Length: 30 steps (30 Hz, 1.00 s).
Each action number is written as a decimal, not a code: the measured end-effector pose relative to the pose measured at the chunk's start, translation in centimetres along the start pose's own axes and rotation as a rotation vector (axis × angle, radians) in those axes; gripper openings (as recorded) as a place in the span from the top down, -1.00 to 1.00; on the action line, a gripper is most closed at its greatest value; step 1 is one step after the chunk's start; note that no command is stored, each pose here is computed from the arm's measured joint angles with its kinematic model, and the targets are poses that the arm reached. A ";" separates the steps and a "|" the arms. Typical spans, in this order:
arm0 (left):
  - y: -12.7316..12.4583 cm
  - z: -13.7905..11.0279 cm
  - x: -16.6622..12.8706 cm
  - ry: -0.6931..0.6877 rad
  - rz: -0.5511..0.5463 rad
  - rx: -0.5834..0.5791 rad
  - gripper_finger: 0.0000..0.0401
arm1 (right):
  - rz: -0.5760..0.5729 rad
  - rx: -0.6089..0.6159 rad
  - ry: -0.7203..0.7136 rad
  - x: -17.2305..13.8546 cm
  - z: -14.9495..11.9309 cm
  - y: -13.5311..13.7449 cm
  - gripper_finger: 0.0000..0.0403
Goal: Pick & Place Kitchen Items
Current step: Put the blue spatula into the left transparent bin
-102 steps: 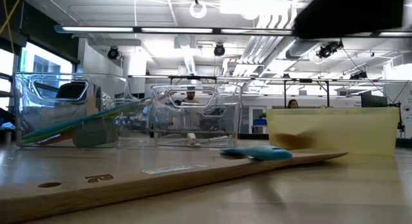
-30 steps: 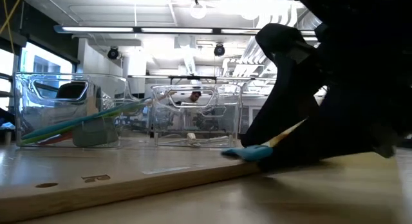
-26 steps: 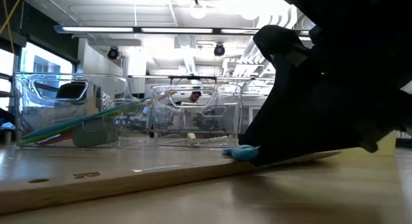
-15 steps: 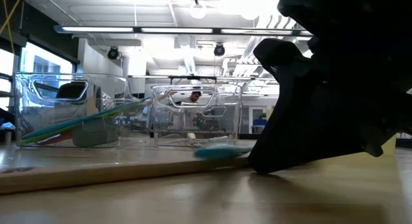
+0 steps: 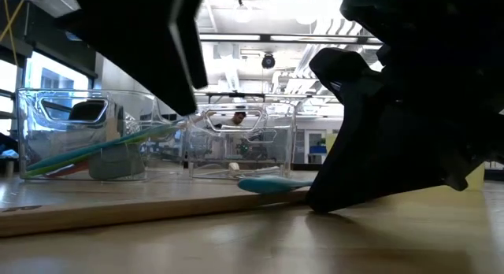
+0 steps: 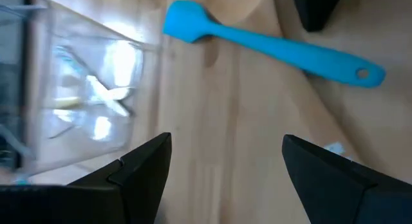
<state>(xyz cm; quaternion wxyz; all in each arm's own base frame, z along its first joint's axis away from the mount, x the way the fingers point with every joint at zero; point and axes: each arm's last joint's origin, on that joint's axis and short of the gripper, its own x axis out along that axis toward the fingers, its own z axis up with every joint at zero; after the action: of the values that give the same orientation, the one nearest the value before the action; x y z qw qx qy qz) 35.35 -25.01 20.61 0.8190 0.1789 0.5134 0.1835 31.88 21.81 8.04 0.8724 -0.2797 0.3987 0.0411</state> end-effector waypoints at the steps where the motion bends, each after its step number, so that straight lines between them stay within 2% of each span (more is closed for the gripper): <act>1: 0.1 0.2 0.2 0.007 -0.022 -0.013 -0.44 | 0.000 0.000 0.000 0.0 0.0 0.0 0.95; 4: 0.3 1.0 0.9 0.032 -0.104 -0.054 -0.44 | 0.001 0.003 0.000 0.0 0.0 0.0 0.95; 8: 0.5 1.8 1.6 0.076 -0.242 -0.104 -0.44 | -0.007 0.082 -0.008 0.0 0.1 0.0 0.95; 11: 0.4 2.1 1.7 0.086 -0.292 -0.156 -0.44 | -0.011 0.105 -0.014 -0.1 0.1 0.3 0.98; 19: 0.6 3.9 2.0 0.160 -0.532 -0.504 -0.44 | -0.036 0.124 -0.043 -1.3 0.3 1.5 0.98; 25: 1.6 4.5 2.9 0.203 -0.510 -0.707 -0.44 | -0.046 0.158 -0.058 -1.9 0.4 2.0 0.98; 30: 2.5 5.0 4.8 0.219 -0.466 -0.769 -0.44 | -0.038 0.166 -0.070 -2.4 0.4 2.8 0.98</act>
<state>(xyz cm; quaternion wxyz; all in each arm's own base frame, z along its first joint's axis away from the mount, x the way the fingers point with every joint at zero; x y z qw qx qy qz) 41.53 -21.02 20.12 0.7862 -0.2784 0.5182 0.1893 29.67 24.70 8.75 0.9066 -0.2122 0.3646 0.0008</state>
